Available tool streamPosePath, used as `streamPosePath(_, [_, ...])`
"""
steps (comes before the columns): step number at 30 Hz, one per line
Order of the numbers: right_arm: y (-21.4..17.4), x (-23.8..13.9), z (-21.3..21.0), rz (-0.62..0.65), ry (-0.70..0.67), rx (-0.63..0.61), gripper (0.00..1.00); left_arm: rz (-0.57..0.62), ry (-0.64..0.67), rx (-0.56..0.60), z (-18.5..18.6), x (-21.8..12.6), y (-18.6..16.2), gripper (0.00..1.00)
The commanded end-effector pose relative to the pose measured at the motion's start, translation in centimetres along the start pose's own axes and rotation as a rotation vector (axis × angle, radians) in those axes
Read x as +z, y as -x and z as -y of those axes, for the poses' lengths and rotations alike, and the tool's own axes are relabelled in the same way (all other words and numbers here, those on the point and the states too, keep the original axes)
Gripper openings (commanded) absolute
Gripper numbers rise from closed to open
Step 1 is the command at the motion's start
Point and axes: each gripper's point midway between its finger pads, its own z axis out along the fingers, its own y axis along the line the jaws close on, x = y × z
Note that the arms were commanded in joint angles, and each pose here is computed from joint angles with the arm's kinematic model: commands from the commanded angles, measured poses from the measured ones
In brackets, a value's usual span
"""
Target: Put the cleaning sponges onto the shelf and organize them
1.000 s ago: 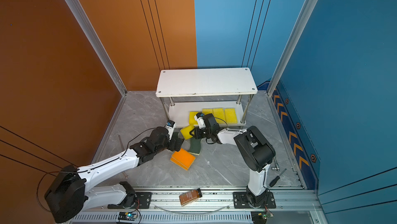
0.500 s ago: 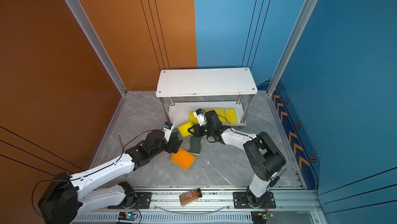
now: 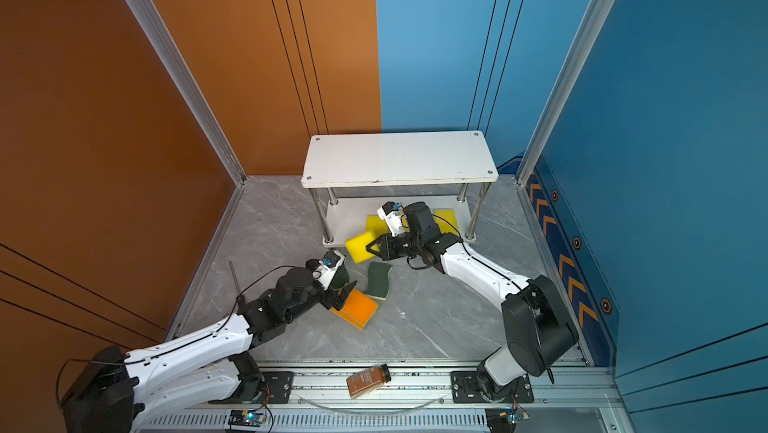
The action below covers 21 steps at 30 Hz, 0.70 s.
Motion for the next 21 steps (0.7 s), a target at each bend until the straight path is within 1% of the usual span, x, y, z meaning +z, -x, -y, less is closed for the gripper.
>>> streamPosePath(1, [-0.7, -1.0, -1.0, -0.049, 0.029, 0.039, 0.14, 0.074, -0.010, 0.081, 0.3, 0.1, 1.2, 0.98])
streamPosePath(12, [-1.0, -2.1, -2.5, -0.089, 0.103, 0.074, 0.14, 0.156, -0.030, 0.192, 0.9, 0.5, 2.4, 0.98])
streamPosePath(21, [-1.4, -1.8, -3.1, -0.120, 0.146, 0.098, 0.14, 0.186, -0.048, 0.229, 1.4, 1.3, 3.0, 0.98])
